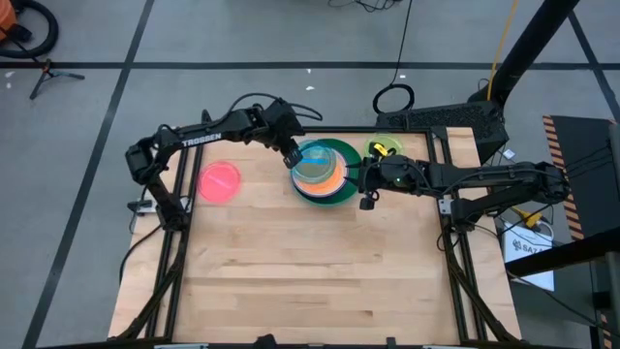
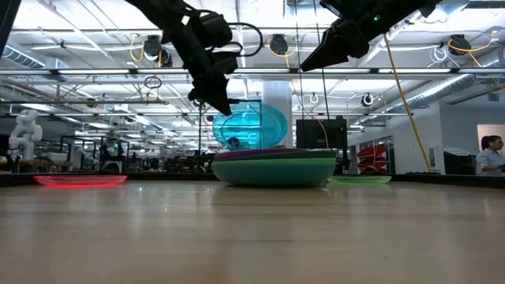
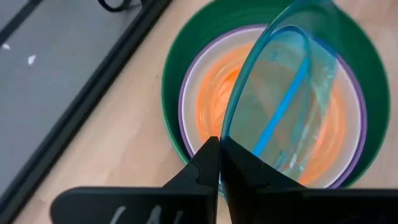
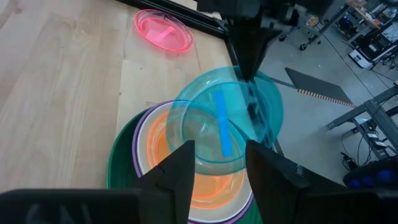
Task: Stack plastic plates
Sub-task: Stack the blue plate on top of the orange plate, then stack the green plate on top of the blue plate
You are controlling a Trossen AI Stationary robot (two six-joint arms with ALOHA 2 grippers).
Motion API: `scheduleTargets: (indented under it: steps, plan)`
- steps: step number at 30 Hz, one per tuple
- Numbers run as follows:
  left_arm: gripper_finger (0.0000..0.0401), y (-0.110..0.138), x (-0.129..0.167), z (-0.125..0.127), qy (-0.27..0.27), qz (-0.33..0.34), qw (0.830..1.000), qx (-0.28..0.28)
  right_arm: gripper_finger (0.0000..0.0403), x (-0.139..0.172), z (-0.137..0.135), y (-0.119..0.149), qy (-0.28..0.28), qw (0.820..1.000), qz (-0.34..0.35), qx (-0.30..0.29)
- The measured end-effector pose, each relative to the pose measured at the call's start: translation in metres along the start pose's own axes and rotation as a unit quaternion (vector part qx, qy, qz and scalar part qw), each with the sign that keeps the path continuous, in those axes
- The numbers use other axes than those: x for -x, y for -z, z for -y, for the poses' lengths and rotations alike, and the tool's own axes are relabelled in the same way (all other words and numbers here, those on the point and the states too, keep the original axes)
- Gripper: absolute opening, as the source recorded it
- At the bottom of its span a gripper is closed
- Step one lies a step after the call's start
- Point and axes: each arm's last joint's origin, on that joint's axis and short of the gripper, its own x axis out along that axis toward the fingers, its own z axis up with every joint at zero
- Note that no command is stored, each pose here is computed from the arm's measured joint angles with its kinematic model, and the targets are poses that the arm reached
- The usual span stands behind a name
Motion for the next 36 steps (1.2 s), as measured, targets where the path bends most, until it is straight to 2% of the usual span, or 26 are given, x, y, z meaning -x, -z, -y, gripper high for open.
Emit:
scheduleTargets:
  steps: [4, 13, 27, 31, 36]
  plan:
    - [0.0020, 0.0002, -0.0047, -0.0004, 0.000, -0.003, 1.000, 0.022, 0.0134, 0.0000, 0.0001, 0.0001, 0.000, 1.000, 0.000, 0.000]
    - [0.0023, -0.0006, -0.0043, -0.0003, 0.001, 0.002, 1.000, 0.020, 0.0134, 0.0000, 0.0000, 0.0000, 0.000, 1.000, 0.000, 0.000]
    - [0.0025, -0.0005, -0.0042, 0.0016, 0.031, 0.001, 1.000, 0.004, 0.0134, 0.0000, 0.0000, 0.0000, 0.000, 1.000, 0.000, -0.001]
    - [0.0051, -0.0005, -0.0043, 0.0014, 0.031, 0.001, 1.000, 0.000, 0.0134, 0.0000, 0.0001, 0.0000, 0.001, 1.000, 0.000, -0.001]
    - [0.0110, -0.0005, -0.0043, 0.0014, 0.028, 0.001, 1.000, 0.005, 0.0134, 0.0000, 0.0000, 0.0001, 0.000, 1.000, 0.000, -0.001]
